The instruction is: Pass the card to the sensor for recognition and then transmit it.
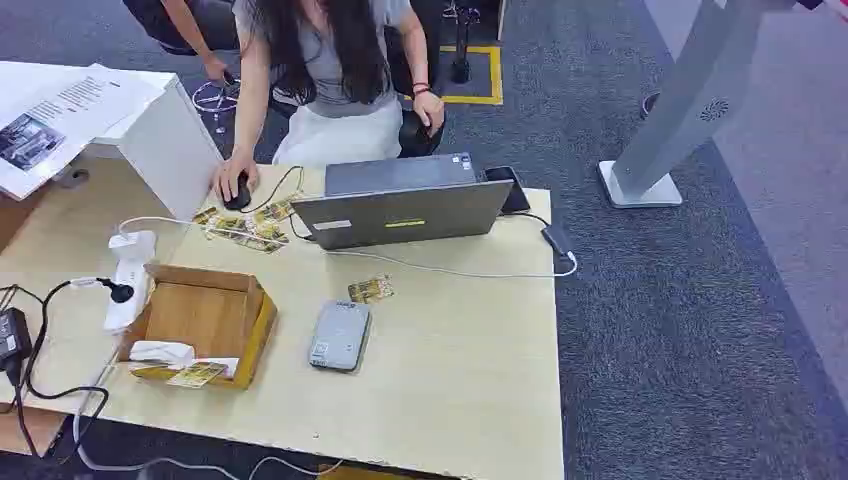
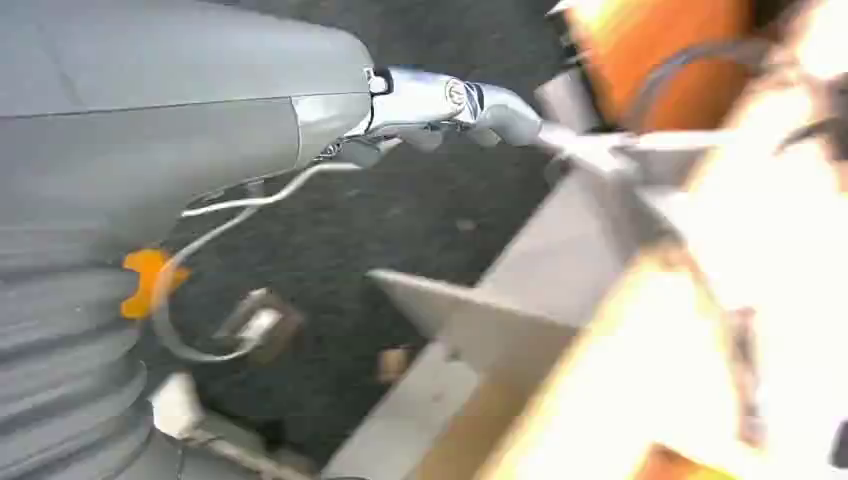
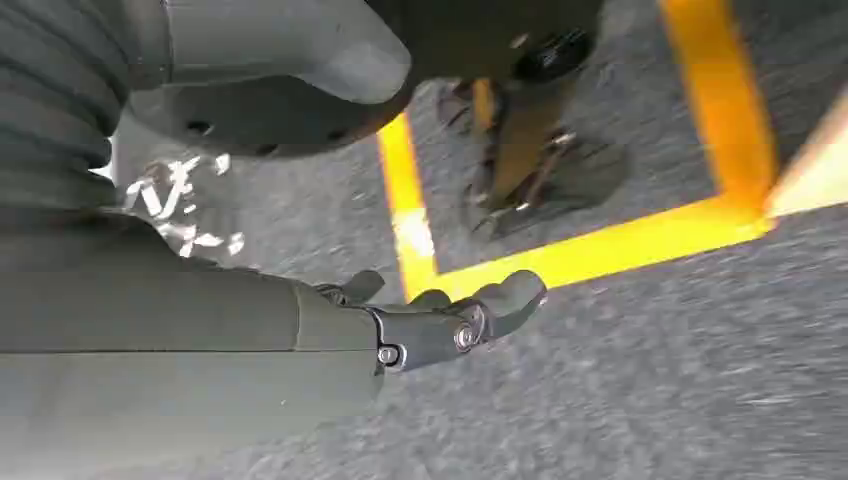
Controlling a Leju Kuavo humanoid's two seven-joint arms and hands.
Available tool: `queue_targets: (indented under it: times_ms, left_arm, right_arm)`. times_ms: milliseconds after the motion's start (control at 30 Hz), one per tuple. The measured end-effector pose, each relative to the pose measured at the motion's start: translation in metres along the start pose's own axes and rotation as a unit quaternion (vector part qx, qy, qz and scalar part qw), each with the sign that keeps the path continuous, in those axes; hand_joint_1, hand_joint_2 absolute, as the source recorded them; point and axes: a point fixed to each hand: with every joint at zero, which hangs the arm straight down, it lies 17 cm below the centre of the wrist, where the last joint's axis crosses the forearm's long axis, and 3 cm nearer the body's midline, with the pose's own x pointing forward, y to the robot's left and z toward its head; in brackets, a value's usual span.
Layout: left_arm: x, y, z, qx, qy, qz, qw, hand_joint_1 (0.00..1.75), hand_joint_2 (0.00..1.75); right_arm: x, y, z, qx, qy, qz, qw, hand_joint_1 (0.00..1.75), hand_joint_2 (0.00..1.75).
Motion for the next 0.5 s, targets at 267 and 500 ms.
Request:
queue_targets:
  times_ms: [267,500]
  left_arm:
    - [0.083,0.015,-0.002,0.013,-0.12,0.013,0.993,0.0,1.75]
    - [0.163,0.017,0.007,0.011,-0.219,0.014,0.976,0.0,1.75]
  right_arm:
    - [-0.033,-0.019,0.001,-0.042,0.074,0.026,0.996,0.0,1.75]
    - [-0.053,-0.03,0.004,-0.062,0.119,0.053,0.99,0.0,1.75]
